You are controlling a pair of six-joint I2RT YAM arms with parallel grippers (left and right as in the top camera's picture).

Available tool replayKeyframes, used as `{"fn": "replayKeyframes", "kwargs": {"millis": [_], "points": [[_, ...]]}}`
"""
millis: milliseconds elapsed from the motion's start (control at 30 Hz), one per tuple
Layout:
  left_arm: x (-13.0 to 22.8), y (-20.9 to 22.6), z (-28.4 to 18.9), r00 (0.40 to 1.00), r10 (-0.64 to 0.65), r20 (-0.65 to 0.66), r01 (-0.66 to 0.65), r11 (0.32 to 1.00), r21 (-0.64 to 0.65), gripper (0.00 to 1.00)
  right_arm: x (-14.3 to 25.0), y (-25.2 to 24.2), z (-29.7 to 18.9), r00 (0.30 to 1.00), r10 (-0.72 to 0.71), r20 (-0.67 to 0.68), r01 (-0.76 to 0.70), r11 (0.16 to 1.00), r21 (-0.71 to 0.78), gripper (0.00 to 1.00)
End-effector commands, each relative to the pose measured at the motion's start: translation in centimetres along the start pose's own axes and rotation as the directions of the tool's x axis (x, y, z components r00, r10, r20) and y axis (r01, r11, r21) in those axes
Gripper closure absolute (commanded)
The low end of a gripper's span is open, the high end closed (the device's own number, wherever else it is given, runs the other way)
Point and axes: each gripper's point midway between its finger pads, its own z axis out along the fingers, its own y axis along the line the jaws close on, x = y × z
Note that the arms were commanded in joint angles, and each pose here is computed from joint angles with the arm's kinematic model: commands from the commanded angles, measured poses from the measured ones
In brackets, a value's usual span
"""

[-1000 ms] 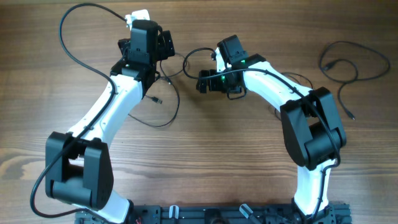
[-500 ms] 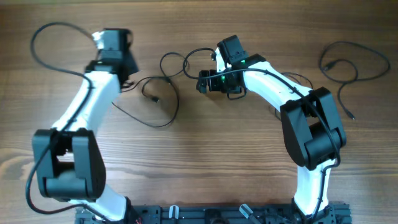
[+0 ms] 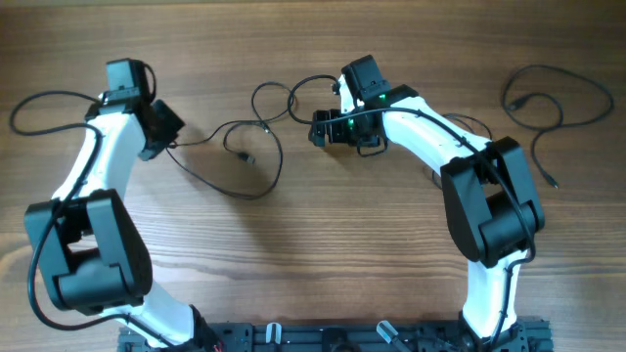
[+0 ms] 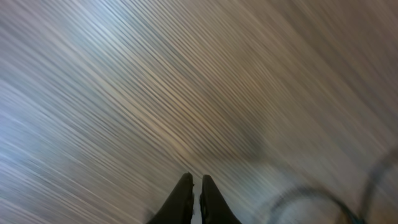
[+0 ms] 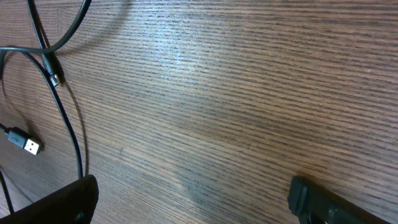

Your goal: Untangle cables

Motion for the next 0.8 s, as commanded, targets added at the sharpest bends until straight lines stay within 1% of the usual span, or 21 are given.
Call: {"fn": "replayKeyframes", "kwargs": {"millis": [0, 133, 267, 333, 433, 467, 533, 600, 633, 667, 700, 733, 767], "points": [[4.7, -3.8, 0.4, 0.988, 0.06, -0.145, -0.043, 0.992, 0.119, 0.94, 0.2, -0.6, 0.6, 1.0, 0.006, -0.009, -0.006, 1.0, 0.018, 0.0], [9.4, -5.6, 1.0, 0.965, 0.167, -0.201, -0.143, 0.981, 0.129, 0.94, 0.2, -0.6, 0.6, 1.0, 0.006, -0.009, -0.006, 1.0, 0.018, 0.0], [13.2, -7.0, 1.2, 0.936, 0.265, -0.232, -0.235, 0.961, 0.146, 0.93, 0.2, -0.6, 0.6, 1.0, 0.007, -0.01, -0.007, 1.0, 0.018, 0.0], [14.9, -7.9, 1.0, 0.914, 0.327, -0.239, -0.294, 0.942, 0.163, 0.96, 0.2, -0.6, 0.6, 1.0, 0.007, -0.01, -0.006, 1.0, 0.018, 0.0], [16.2, -9.2, 0.4, 0.874, 0.435, -0.218, -0.396, 0.896, 0.201, 0.96, 0.2, -0.6, 0.6, 1.0, 0.007, -0.01, -0.006, 1.0, 0.017, 0.0], [16.2, -9.6, 0.0, 0.869, 0.451, -0.205, -0.411, 0.887, 0.211, 0.96, 0.2, -0.6, 0.6, 1.0, 0.007, -0.01, -0.007, 1.0, 0.018, 0.0], [15.1, -10.0, -1.2, 0.879, 0.448, -0.165, -0.414, 0.887, 0.206, 0.96, 0.3, -0.6, 0.6, 1.0, 0.007, -0.012, -0.007, 1.0, 0.019, 0.0], [12.6, -10.2, -2.6, 0.9, 0.427, -0.088, -0.407, 0.896, 0.179, 0.96, 0.3, -0.6, 0.6, 1.0, 0.007, -0.013, -0.007, 1.0, 0.019, 0.0], [11.3, -10.1, -3.4, 0.91, 0.412, -0.044, -0.4, 0.902, 0.164, 0.94, 0.3, -0.6, 0.6, 1.0, 0.007, -0.013, -0.007, 1.0, 0.019, 0.0], [9.8, -10.1, -4.3, 0.92, 0.392, 0.004, -0.388, 0.909, 0.152, 0.88, 0.3, -0.6, 0.6, 1.0, 0.007, -0.013, -0.007, 1.0, 0.019, 0.0], [8.5, -10.0, -5.1, 0.927, 0.372, 0.046, -0.375, 0.915, 0.148, 0.76, 0.3, -0.6, 0.6, 1.0, 0.007, -0.012, -0.007, 1.0, 0.019, 0.0], [7.4, -10.0, -5.9, 0.932, 0.353, 0.082, -0.362, 0.919, 0.154, 0.68, 0.3, -0.6, 0.6, 1.0, 0.007, -0.012, -0.007, 1.0, 0.019, 0.0], [6.5, -10.0, -6.5, 0.936, 0.333, 0.112, -0.347, 0.924, 0.162, 0.63, 0.3, -0.6, 0.6, 1.0, 0.007, -0.012, -0.007, 1.0, 0.019, 0.0]]}}
